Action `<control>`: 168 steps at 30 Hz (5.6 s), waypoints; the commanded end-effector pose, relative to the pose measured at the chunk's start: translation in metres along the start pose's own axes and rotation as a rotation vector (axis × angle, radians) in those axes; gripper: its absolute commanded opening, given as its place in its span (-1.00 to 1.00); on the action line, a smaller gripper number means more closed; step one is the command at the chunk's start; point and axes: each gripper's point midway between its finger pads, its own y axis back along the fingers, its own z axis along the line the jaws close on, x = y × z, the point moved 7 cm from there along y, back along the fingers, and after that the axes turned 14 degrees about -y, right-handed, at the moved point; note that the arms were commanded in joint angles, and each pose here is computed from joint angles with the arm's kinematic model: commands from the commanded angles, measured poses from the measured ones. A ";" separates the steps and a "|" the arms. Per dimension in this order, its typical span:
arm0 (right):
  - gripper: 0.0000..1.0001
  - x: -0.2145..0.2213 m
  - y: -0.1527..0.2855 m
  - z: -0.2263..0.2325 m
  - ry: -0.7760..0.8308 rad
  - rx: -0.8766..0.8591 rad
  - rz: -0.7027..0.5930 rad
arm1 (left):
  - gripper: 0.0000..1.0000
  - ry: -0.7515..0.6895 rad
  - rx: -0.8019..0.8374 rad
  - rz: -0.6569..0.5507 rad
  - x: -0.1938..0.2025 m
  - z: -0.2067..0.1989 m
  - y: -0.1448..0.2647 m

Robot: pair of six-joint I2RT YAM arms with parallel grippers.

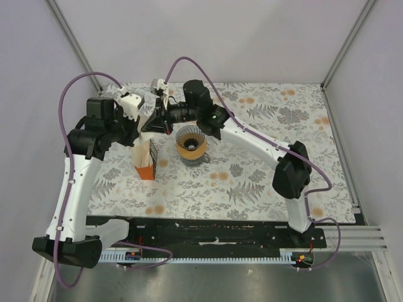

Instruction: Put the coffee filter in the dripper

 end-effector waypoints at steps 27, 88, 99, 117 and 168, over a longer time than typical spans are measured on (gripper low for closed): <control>-1.00 0.046 -0.058 -0.053 -0.121 -0.018 -0.001 | -0.96 -0.005 -0.033 0.310 0.078 -0.004 -0.054; -1.00 -0.006 0.019 -0.032 0.088 0.194 -0.026 | 0.43 -0.036 0.203 0.013 0.017 -0.022 -0.007; -1.00 -0.030 0.084 0.018 0.300 0.236 0.012 | 0.35 -0.115 0.339 -0.189 -0.023 -0.035 0.039; -1.00 0.008 0.169 0.101 0.951 0.171 0.140 | 0.36 -0.012 0.351 -0.308 -0.061 -0.029 0.050; -1.00 -0.006 0.157 0.112 1.733 0.318 0.205 | 0.53 0.407 1.068 -0.365 -0.087 -0.075 0.001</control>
